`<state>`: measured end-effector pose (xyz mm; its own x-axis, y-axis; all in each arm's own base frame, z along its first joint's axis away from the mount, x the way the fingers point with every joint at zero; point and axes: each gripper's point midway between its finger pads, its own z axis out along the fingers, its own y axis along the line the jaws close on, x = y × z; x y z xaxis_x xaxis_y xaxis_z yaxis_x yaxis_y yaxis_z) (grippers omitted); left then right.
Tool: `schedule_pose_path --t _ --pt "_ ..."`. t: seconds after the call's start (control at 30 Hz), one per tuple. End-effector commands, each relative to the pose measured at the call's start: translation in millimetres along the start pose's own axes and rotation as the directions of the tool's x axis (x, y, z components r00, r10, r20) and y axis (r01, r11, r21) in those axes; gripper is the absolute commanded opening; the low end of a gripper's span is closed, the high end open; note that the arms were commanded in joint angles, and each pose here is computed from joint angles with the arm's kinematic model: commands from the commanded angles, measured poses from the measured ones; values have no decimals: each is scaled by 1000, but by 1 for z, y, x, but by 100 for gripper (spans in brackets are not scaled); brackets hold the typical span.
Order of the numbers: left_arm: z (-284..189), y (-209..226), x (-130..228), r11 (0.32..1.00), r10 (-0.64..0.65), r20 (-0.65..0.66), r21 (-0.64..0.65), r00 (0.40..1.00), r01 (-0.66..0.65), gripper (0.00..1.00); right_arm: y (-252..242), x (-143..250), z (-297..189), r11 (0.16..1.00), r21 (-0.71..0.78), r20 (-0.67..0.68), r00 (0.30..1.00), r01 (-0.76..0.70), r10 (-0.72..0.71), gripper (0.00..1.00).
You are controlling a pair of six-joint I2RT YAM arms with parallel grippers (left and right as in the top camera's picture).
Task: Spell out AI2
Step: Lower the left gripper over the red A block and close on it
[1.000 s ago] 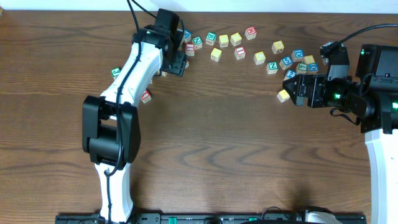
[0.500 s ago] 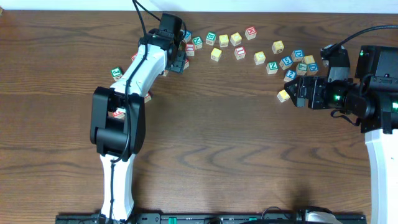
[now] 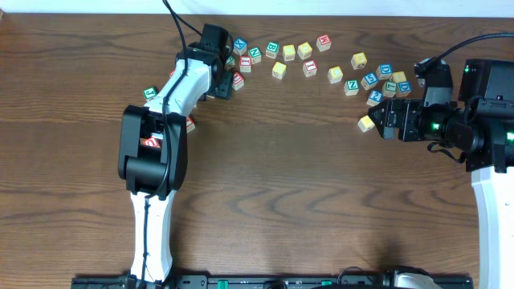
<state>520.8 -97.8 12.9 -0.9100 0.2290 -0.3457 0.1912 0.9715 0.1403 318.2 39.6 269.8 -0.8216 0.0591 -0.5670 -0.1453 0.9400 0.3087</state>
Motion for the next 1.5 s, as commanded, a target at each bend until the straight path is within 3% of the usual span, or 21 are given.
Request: schedule_pose_path --t 0.0,0.33,0.77,1.03,1.47 --pt "-1 2 -2 1000 -3 2 -15 1000 3 66 0 -4 -5 1000 8 16 1000 1 -2 91" --pt "0 -1 7 999 -37 -32 2 999 37 49 -2 -5 -5 1000 19 17 1000 1 -2 97" --pt "-1 -1 8 999 -47 -37 2 998 47 39 -2 -5 -5 1000 19 20 1000 3 -3 98" --pt "-3 -1 6 998 -56 -31 2 998 57 38 -2 -6 -5 1000 19 22 1000 4 -4 99" --pt "-42 5 -8 965 -262 17 8 965 262 37 -2 -6 -5 1000 19 22 1000 4 -4 99"
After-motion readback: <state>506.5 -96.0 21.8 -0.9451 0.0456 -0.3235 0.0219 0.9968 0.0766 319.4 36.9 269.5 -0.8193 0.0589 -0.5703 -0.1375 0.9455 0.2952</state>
